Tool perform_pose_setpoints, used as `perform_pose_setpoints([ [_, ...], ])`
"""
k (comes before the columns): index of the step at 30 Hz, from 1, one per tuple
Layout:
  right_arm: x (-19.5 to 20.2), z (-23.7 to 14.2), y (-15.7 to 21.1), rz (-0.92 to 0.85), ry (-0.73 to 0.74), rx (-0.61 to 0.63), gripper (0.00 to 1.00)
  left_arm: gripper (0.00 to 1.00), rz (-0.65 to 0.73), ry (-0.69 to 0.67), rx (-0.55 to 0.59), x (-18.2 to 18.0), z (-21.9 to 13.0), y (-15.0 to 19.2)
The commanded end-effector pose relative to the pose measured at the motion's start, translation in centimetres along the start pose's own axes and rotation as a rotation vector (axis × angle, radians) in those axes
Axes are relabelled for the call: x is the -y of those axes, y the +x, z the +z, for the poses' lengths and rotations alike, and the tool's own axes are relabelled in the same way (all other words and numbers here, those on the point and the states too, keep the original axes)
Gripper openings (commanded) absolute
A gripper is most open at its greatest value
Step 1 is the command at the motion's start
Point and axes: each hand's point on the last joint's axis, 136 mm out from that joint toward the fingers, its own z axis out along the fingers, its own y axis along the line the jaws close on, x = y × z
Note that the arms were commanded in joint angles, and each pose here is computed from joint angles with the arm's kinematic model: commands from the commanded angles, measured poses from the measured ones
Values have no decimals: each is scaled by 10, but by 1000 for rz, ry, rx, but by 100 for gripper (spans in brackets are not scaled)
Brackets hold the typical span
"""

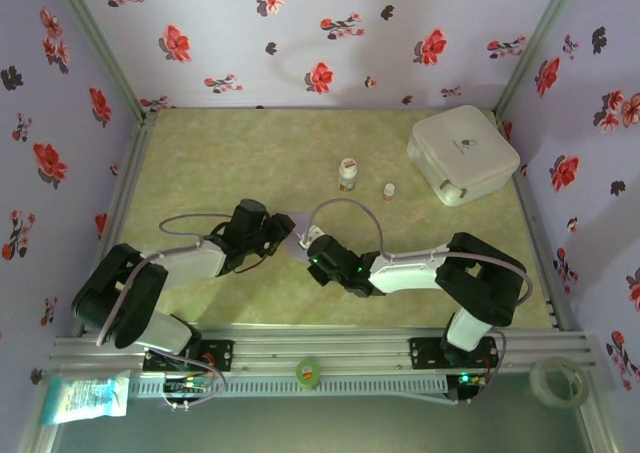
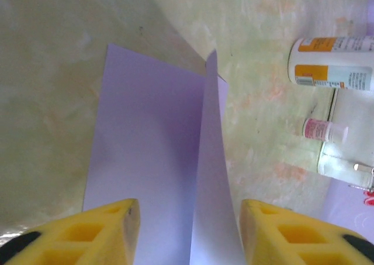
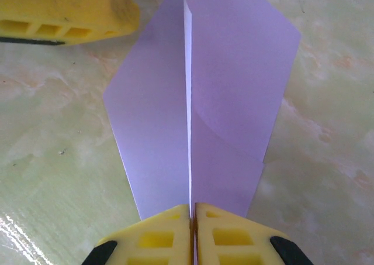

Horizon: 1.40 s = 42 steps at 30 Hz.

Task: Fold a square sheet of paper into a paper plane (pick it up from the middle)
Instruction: Fourth fold the wing at the center of the table.

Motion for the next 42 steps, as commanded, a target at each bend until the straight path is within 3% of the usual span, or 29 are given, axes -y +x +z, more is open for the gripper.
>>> perform_pose_setpoints([
  [1, -1, 3, 4, -2, 10, 1, 10, 53, 45, 28, -18, 15, 0, -5],
  [6, -1, 3, 3, -8, 9, 4, 9, 58, 85, 53, -90, 27, 13, 0],
  [11, 0, 3, 4, -10, 11, -4, 10, 51, 29, 32, -101, 17, 20, -2],
  [18, 3, -2, 13, 32, 19, -20, 15, 26, -18, 41, -55, 15, 14, -12],
  [26, 8, -5, 16, 49, 38, -18, 17, 9, -25, 58, -48, 22, 14, -15],
  [34, 15, -9, 19, 55, 70, -18, 18, 2, -32, 59, -41, 20, 11, -15],
  [42, 14, -8, 19, 58, 64, -9, 17, 2, -33, 55, -39, 19, 12, -16],
])
